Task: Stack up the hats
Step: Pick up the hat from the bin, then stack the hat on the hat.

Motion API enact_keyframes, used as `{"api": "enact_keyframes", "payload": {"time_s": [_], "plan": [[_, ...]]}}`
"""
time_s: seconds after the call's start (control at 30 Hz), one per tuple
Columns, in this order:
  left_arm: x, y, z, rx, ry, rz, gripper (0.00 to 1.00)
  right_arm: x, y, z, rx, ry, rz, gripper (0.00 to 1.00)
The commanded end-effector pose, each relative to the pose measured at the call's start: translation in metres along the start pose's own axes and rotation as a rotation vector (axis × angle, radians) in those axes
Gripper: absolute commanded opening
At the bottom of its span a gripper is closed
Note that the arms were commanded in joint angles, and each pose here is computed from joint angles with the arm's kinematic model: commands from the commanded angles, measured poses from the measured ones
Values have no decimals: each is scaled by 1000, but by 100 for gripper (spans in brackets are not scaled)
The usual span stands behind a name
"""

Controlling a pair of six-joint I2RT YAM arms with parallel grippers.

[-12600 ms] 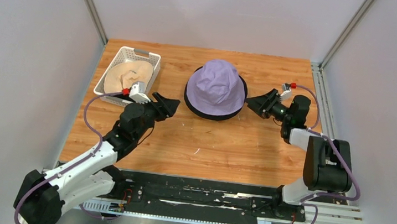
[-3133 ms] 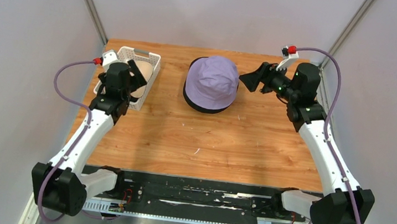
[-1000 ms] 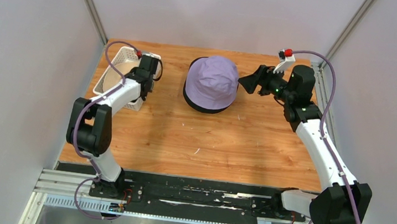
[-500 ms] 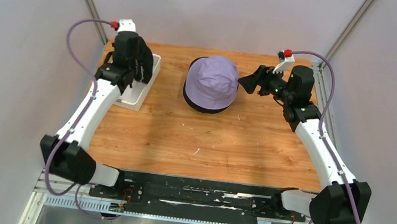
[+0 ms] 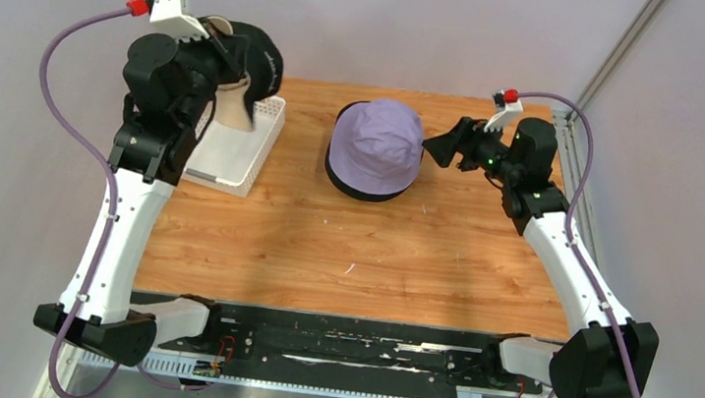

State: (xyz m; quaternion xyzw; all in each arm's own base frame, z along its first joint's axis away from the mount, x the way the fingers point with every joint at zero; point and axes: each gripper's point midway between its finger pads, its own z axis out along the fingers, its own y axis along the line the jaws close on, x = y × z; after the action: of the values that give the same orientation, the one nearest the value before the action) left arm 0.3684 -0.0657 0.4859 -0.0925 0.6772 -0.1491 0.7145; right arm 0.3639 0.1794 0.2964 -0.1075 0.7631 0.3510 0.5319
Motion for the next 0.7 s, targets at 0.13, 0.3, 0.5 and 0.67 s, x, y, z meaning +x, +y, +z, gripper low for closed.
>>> {"api": "enact_keyframes", "payload": {"time_s": [0.13,0.3,0.5,0.67], "plan": [[-61,-122,-15,621,-88,-369,0,-12,-12,-16,27,-54,19,76],[-84,-150,-2,767,-112,-443,0,-14,-26,-24,45,-73,47,76],[-96,-169,30,909,-180,-507,0,-17,-34,-30,48,-87,62,76],[-76,-190,76,989,-147,-567,0,-19,-43,-34,58,-95,77,76]]}}
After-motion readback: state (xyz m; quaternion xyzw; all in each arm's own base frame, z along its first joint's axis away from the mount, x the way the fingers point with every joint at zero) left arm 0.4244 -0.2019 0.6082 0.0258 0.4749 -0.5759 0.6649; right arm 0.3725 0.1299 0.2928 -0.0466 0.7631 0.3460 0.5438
